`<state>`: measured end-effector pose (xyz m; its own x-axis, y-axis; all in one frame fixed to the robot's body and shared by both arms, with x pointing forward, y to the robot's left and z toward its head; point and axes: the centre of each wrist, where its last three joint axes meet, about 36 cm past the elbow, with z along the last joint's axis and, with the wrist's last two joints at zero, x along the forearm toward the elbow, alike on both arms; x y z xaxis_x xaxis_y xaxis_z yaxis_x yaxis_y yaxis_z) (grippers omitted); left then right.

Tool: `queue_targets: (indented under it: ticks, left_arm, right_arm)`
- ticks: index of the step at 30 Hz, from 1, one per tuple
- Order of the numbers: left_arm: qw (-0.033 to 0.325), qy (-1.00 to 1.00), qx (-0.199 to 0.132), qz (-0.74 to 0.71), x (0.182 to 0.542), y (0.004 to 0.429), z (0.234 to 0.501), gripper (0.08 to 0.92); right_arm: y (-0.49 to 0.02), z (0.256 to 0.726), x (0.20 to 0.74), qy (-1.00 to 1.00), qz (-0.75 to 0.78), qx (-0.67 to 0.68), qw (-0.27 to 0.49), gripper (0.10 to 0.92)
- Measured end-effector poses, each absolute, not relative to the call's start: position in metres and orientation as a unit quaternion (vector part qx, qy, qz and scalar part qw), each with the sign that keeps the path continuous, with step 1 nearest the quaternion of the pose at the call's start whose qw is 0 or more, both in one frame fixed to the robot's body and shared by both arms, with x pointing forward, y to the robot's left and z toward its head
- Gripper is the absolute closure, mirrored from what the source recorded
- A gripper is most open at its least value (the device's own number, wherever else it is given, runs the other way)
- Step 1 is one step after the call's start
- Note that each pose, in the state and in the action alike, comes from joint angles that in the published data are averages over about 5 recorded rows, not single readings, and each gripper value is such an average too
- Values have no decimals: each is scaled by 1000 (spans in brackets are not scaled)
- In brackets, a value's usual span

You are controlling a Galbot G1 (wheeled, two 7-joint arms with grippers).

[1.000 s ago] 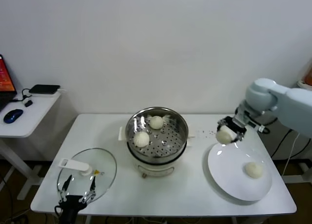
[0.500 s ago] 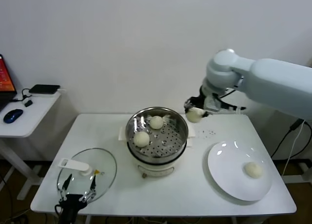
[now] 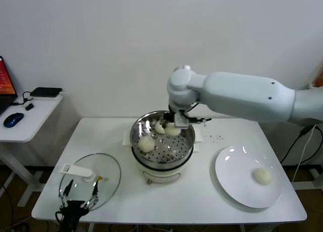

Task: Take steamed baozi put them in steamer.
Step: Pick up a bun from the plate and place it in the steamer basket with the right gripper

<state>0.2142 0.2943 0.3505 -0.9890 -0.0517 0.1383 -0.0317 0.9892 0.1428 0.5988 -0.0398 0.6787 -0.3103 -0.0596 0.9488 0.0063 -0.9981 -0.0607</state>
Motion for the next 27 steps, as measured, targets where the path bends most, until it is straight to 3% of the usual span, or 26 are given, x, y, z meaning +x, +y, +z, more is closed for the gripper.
queue_targets:
  ticks: [12, 27]
  left_arm:
    - [75, -994, 22, -70, 215, 295, 347, 177]
    - [77, -994, 23, -69, 216, 296, 345, 177]
  right_arm:
    - [-3, 630, 591, 2, -789, -613, 32, 320]
    - [0, 606, 581, -9, -775, -631, 34, 318]
